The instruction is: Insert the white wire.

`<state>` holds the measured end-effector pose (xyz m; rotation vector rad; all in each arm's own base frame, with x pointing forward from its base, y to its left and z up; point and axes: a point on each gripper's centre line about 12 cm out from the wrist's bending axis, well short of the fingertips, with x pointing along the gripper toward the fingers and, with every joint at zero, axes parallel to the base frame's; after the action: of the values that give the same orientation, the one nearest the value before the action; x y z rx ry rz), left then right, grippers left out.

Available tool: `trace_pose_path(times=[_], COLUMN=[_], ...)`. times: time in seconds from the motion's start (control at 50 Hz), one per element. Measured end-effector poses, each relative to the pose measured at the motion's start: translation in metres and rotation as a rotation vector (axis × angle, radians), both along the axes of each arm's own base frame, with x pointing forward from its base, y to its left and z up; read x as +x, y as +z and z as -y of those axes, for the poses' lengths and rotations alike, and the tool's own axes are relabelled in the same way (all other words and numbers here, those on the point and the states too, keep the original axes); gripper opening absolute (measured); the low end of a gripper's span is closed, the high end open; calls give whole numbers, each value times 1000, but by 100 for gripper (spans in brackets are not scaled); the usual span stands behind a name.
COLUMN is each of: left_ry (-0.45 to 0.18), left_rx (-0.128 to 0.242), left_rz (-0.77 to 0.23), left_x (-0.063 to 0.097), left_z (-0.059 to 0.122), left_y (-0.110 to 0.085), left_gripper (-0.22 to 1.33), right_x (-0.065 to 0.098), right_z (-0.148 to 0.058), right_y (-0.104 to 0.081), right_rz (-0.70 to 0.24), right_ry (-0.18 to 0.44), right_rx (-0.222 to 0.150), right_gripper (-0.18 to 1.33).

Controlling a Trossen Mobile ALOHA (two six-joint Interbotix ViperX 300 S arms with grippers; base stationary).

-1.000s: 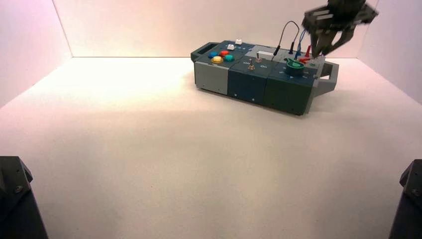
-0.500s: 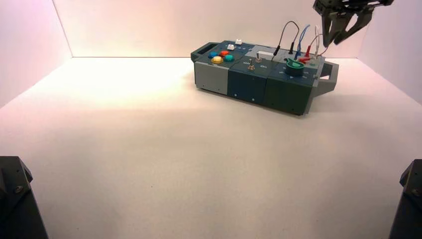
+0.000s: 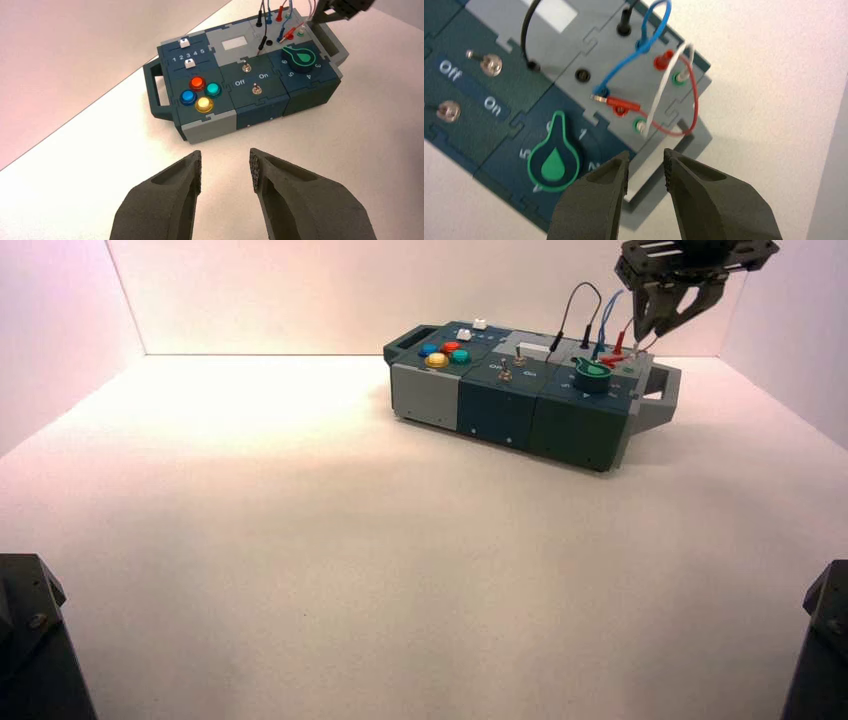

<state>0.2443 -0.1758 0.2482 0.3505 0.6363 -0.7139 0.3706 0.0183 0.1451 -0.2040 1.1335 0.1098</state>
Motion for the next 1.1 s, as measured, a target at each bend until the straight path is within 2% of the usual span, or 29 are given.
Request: trace_pose_path(times=[0.2, 0.42, 0.64, 0.8, 1.0, 1.1], left_ry=[10, 25, 34, 36, 36, 36], left_rx=[0, 1, -1, -3, -3, -3], left_rz=[3, 4, 10, 13, 13, 13], left_x=[2, 5, 5, 6, 6, 6], left_z=[-2, -7, -9, -10, -10, -10], left_y=[1, 1, 2, 3, 3, 3], left_gripper=[102, 102, 102, 102, 102, 102], right_x=[16, 16, 17, 18, 18, 18], right_z=[-1, -1, 0, -1, 0, 0], right_y=[-1, -11, -12, -11, -14, -17], right_rz=[-6, -73, -76, -75, -82, -88], right_ry=[-2, -5, -7, -4, -5, -4], right_rx=[-2, -8, -8, -8, -9, -11], right_gripper=[57, 54, 54, 46, 45, 36])
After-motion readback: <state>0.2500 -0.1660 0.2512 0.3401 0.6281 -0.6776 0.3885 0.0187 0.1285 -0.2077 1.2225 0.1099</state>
